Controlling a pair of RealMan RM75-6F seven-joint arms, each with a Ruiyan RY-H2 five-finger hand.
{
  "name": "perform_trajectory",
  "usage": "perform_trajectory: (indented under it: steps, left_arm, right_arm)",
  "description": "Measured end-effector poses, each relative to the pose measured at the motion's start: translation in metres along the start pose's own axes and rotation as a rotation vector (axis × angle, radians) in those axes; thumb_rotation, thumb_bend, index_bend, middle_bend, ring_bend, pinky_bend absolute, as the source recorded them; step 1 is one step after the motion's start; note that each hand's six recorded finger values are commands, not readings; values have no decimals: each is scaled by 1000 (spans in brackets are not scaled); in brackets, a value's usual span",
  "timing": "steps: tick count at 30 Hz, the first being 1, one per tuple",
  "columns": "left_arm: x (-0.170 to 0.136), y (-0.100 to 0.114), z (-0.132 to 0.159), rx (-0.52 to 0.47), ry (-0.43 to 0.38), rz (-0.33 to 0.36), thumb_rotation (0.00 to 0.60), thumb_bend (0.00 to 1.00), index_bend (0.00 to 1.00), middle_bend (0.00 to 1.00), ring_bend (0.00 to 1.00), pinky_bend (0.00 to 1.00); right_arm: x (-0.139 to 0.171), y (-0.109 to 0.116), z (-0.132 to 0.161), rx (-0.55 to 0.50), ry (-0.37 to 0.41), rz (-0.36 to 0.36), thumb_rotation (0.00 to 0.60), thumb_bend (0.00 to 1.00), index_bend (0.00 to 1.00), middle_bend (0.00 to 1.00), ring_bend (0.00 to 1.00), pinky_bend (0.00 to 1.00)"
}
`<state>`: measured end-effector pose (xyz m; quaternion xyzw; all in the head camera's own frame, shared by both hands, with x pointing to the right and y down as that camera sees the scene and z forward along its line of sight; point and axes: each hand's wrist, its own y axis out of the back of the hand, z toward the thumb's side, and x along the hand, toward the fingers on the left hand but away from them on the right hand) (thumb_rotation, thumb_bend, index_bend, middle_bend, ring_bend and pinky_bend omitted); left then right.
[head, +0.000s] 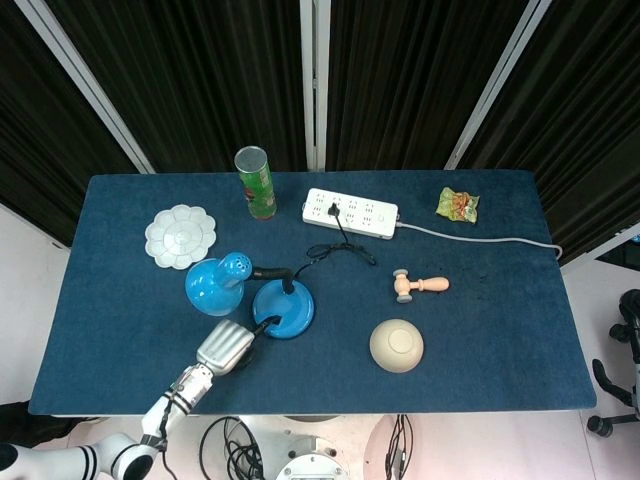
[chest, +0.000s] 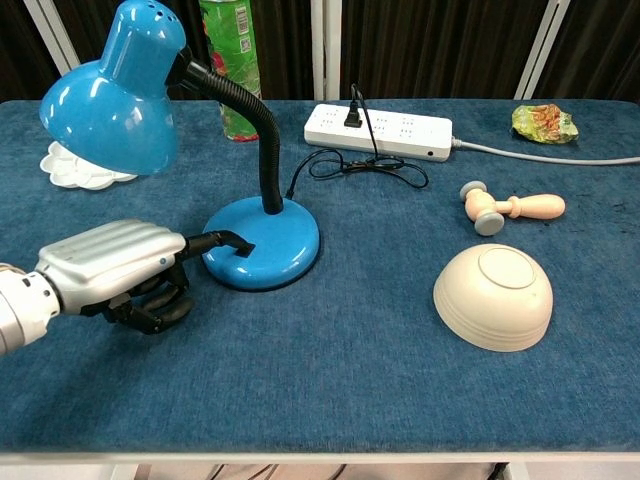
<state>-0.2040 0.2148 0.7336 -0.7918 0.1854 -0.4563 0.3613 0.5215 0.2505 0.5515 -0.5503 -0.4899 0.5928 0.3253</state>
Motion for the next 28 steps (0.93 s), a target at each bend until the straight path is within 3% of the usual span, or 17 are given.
perform_trajectory:
  steps: [5, 10, 13, 15, 17, 20, 22, 25, 28]
  left_arm:
    - [-12, 13, -7, 19, 19, 48, 600, 520, 125, 832, 864, 949]
    - [-37, 28, -31, 50, 82, 131, 600, 504, 222, 784, 838, 916]
    - [-60, 33, -59, 57, 154, 169, 600, 496, 254, 722, 769, 865]
    - [-77, 37, -83, 68, 207, 183, 600, 471, 238, 628, 663, 813]
    - [-89, 42, -99, 73, 242, 207, 600, 394, 185, 453, 451, 696]
    - [-110, 53, -123, 65, 305, 279, 600, 273, 109, 159, 139, 440]
    - [-127, 63, -140, 59, 348, 330, 600, 225, 61, 34, 28, 313]
    - [-149, 74, -159, 69, 386, 360, 600, 120, 35, 0, 0, 118]
    - [-163, 80, -169, 86, 405, 352, 600, 64, 29, 0, 0, 50]
  right_arm:
    - [-1, 2, 2, -2, 6, -5, 600, 289, 0, 0, 0, 0]
    - [-1, 1, 5, 0, 16, -3, 600, 292, 0, 0, 0, 0]
    - [0, 1, 7, 1, 20, -4, 600, 294, 0, 0, 0, 0]
    - [1, 2, 9, 2, 22, -7, 600, 294, 0, 0, 0, 0]
    - [1, 3, 10, 3, 24, -10, 600, 294, 0, 0, 0, 0]
    - [1, 3, 12, 12, 28, -11, 600, 294, 0, 0, 0, 0]
    - [0, 3, 14, 17, 32, -6, 600, 293, 0, 0, 0, 0]
    - [-1, 1, 16, 27, 39, 2, 600, 289, 0, 0, 0, 0]
    - [-1, -2, 18, 49, 38, 5, 600, 276, 0, 0, 0, 0]
